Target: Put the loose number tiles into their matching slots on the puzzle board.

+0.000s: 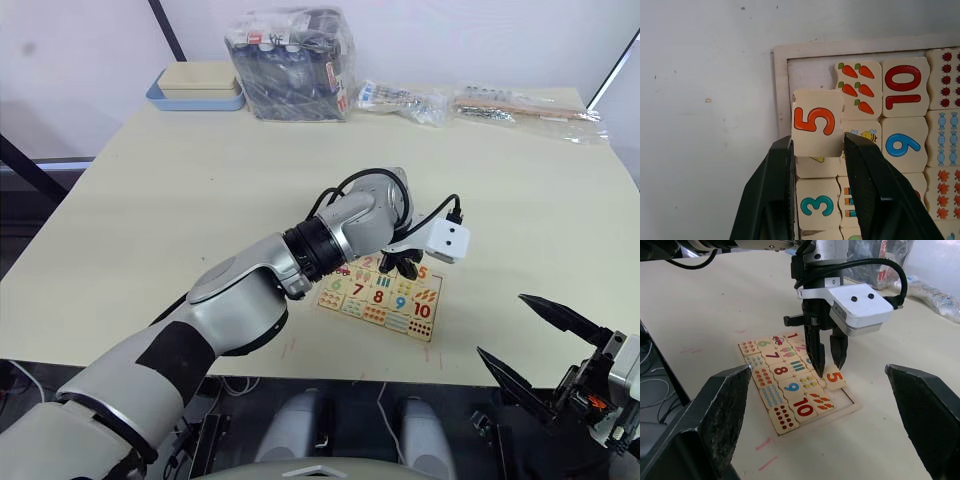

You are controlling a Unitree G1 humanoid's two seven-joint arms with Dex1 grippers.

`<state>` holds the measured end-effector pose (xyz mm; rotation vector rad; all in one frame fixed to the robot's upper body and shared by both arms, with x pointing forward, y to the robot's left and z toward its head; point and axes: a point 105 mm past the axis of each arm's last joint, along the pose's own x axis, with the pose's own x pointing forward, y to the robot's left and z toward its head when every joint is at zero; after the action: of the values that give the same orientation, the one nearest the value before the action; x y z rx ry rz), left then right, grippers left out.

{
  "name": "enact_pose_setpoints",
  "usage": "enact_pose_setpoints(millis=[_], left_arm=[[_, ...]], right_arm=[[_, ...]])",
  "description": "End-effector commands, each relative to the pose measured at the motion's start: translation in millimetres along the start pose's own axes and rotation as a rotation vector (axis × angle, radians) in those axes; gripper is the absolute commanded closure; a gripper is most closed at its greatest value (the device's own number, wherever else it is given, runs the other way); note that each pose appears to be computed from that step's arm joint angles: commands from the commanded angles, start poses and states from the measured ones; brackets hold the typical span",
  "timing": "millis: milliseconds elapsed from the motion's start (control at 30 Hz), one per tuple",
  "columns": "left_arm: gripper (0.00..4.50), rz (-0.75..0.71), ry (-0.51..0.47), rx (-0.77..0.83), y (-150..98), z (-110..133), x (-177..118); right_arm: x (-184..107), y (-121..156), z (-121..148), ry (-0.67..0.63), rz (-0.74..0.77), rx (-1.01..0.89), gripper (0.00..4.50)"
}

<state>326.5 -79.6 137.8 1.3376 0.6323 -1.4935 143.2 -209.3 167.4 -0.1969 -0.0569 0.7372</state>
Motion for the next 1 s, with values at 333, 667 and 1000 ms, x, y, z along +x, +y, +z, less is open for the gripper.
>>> enact_pose_setpoints(millis=[333,667,1000], left_arm=[[3.56,0.015,-0.02,0.037,0.8,17.2,3.0],[3.56,0.026,-0.015,0.035,3.3,19.1,6.8],[3.56,0.028,-0.01,0.026,3.6,19.1,9.4]], right_arm=[[-0.6,4.0,9.4,-0.02,-0.008,-0.039,0.0],[-0.1,5.2,9.4,-0.023,-0.016,-0.037,0.0],[-1.0,6.5,9.5,-0.021,-0.021,-0.035,0.0]])
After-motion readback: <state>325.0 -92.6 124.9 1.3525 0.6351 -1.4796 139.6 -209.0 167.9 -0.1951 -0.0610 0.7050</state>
